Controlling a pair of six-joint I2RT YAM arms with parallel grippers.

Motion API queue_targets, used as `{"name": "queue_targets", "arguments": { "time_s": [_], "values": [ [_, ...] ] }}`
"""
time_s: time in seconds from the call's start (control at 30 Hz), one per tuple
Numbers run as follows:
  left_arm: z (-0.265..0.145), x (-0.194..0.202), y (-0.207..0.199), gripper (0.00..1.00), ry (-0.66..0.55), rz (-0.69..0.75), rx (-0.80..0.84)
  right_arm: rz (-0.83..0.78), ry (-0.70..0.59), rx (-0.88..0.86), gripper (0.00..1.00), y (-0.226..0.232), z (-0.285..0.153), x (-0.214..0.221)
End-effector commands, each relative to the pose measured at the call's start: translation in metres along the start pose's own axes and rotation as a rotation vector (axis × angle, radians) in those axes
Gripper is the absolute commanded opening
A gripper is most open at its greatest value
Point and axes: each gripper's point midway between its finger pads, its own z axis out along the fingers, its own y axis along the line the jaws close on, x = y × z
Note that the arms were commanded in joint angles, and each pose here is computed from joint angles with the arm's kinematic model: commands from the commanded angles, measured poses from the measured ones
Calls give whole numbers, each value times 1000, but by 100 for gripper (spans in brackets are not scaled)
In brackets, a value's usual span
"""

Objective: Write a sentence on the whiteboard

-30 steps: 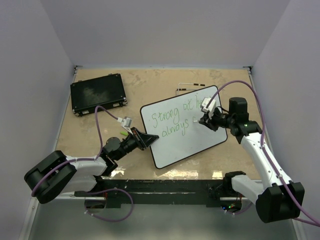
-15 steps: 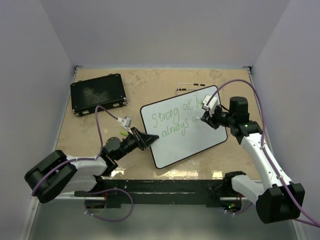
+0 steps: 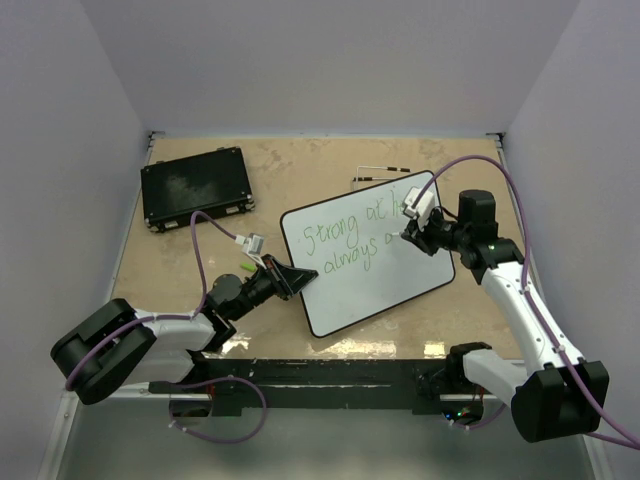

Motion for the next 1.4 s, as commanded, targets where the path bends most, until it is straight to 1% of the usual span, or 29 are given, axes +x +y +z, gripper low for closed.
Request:
{"name": "queue_targets", "arguments": {
  "time_s": [0.0, 0.4, 0.67, 0.83, 1.0, 1.13, 1.27, 1.37],
  "values": [
    [2, -16, -30, 0, -54, 95, 135, -41, 22, -40, 0, 6, -5, -1],
    [3, -15, -29, 0, -50, 95, 135, -65, 87, -144, 0, 34, -12, 23],
    [3, -15, -29, 0, -50, 95, 135, -86, 45, -196, 0, 44, -3, 2],
    [3, -15, -29, 0, -50, 95, 138, -88, -8, -89, 0, 21, -1, -20],
    [1, -15, -30, 0, -50, 98, 137, -99, -49, -18, 0, 11, -18, -38],
    [1, -14, -28, 0, -48, 100, 132, -72, -42, 45, 0, -5, -30, -31],
    [1, -14, -29, 0, -48, 101, 135, -37, -8, 69, 0, -14, -28, -16],
    [1, -14, -29, 0, -47, 101, 138, -28, 4, 49, 0, -13, -22, -10]
  ]
}}
